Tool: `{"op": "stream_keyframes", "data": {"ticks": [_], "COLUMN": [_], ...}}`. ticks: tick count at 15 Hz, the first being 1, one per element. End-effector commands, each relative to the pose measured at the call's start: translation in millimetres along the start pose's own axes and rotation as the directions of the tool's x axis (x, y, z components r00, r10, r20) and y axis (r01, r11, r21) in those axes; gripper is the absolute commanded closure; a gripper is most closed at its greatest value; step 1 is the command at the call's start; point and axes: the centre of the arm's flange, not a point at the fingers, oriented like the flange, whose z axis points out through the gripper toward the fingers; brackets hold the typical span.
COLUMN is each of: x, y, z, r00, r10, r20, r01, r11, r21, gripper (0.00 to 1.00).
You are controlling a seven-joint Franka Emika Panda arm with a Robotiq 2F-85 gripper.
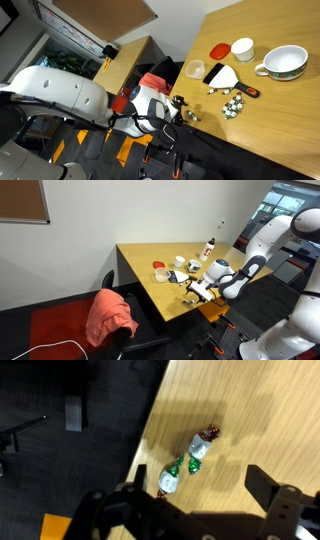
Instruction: Pick one sweet and put it in the clear bowl
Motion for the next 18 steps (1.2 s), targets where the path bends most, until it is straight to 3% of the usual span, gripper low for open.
{"op": "stream_keyframes", "data": {"ticks": [1, 3, 5, 6, 8, 10, 16, 18], "x": [-7, -9, -11, -12, -12, -14, -17, -19], "y": [-6, -7, -9, -11, -14, -16, -21, -23], "z": [24, 30, 34, 35, 37, 37, 40, 36], "r00": [1.0, 1.0, 1.0, 1.0, 1.0, 1.0, 1.0, 1.0], "r10": [0.009, 0.009, 0.006, 0.004, 0.0, -0.004, -0.015, -0.018], "r20": [0.013, 0.015, 0.017, 0.016, 0.015, 0.012, 0.011, 0.011], "r01": [-0.009, -0.009, -0.006, -0.004, 0.0, 0.004, 0.016, 0.018], "r11": [1.0, 1.0, 1.0, 1.0, 1.0, 1.0, 1.0, 1.0], "r21": [-0.003, -0.01, -0.012, -0.01, -0.01, -0.008, -0.012, -0.01], "gripper": [0.0, 0.01, 0.1, 0.22, 0.28, 0.52, 0.98, 0.94]}}
